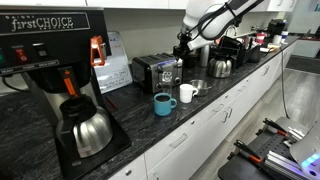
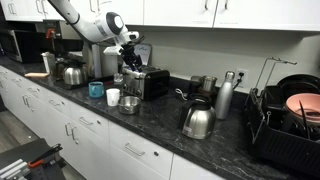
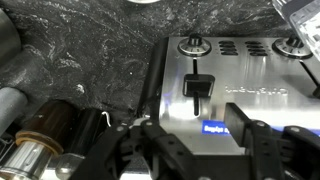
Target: Push down the lever on the right side of the toaster
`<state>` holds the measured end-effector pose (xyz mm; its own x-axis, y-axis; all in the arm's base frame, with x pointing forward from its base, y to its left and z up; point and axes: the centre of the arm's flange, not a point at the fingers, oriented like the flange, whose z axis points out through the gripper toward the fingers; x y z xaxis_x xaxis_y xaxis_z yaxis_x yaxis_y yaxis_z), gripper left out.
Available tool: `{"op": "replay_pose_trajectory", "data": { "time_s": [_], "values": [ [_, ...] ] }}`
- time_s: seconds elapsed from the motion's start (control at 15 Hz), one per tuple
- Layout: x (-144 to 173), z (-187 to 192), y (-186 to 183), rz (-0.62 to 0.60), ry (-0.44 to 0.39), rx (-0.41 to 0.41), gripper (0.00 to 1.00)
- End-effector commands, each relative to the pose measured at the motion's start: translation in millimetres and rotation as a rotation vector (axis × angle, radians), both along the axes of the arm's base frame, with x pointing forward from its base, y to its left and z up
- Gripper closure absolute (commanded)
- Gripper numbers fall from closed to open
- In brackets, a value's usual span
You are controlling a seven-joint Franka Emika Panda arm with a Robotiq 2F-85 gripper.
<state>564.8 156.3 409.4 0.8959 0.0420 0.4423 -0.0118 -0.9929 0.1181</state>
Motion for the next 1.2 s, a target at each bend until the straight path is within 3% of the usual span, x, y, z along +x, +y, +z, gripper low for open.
{"op": "replay_pose_trajectory", "data": {
  "time_s": [0.0,0.33,1.13],
  "values": [
    [12.4,-4.7,3.6,-0.013,-0.003,-0.03,0.63],
    [18.4,-7.1,7.9,-0.012,0.006,0.01,0.99],
    [31.8,-20.9,7.3,-0.076,-0.008,0.087,1.0]
  ]
}}
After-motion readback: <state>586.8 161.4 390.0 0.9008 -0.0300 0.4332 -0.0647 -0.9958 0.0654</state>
